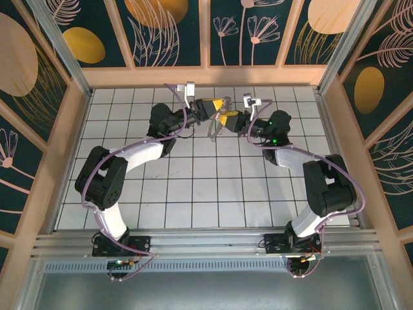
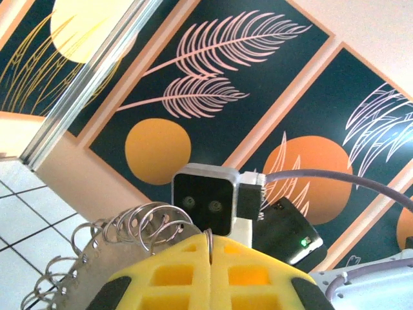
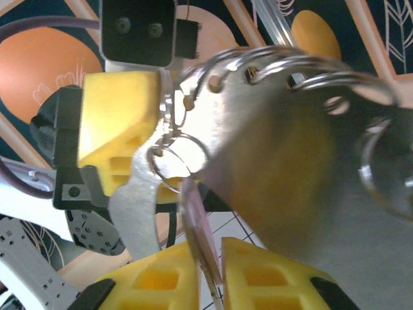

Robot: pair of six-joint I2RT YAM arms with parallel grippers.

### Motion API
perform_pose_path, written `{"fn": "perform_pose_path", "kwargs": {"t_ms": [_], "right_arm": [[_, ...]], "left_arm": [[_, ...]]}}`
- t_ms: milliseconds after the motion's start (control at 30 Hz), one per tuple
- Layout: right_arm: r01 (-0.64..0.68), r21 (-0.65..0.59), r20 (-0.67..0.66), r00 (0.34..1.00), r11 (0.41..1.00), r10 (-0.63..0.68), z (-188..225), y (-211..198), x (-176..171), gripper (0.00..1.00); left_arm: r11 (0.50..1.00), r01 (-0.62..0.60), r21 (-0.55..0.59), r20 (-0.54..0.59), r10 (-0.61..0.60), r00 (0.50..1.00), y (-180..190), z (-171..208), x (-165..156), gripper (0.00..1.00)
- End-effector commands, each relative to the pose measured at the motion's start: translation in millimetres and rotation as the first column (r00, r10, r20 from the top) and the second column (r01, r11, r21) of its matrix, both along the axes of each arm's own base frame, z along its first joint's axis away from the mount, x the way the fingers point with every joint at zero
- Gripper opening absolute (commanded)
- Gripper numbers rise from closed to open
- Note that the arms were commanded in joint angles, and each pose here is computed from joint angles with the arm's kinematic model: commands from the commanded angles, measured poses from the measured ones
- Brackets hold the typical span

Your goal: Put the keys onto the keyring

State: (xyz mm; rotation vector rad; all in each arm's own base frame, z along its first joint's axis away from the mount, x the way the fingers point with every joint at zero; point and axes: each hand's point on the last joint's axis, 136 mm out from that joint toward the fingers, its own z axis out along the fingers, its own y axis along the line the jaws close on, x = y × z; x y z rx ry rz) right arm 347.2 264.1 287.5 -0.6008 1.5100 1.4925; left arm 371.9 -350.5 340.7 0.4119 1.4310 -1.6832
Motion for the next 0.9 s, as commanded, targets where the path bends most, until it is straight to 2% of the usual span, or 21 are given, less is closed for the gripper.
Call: {"fn": "perform_pose_path", "kwargs": {"t_ms": [0, 367, 667, 867], "right_arm": [[0.060, 0.003, -0.002, 0.998, 0.998, -0.060, 3.6, -9.3, 0.0, 0.18], [0.167, -0.005, 0.035, 0.985, 0.986, -0.166, 12.4, -37.7, -18.3, 0.37], [0.363, 0.085, 0.063, 0.928, 0.928, -0.368, 54.3, -73.0, -6.6, 0.40], [0.379, 0.134, 0.041, 0.921, 0.916, -0.387, 70.1, -72.1, 13.7, 0.40]], "left_arm": [[0.994, 0.009, -0.108, 0.084, 0.001, 0.996, 5.2, 28.1, -11.6, 0.00], [0.989, 0.006, -0.146, 0.080, 0.006, 0.997, 6.7, 31.0, -8.8, 0.00], [0.990, 0.025, -0.141, 0.090, -0.012, 0.996, 4.5, 31.4, -13.0, 0.00], [0.990, 0.039, -0.137, 0.094, -0.026, 0.995, 2.0, 32.0, -16.8, 0.00]]}}
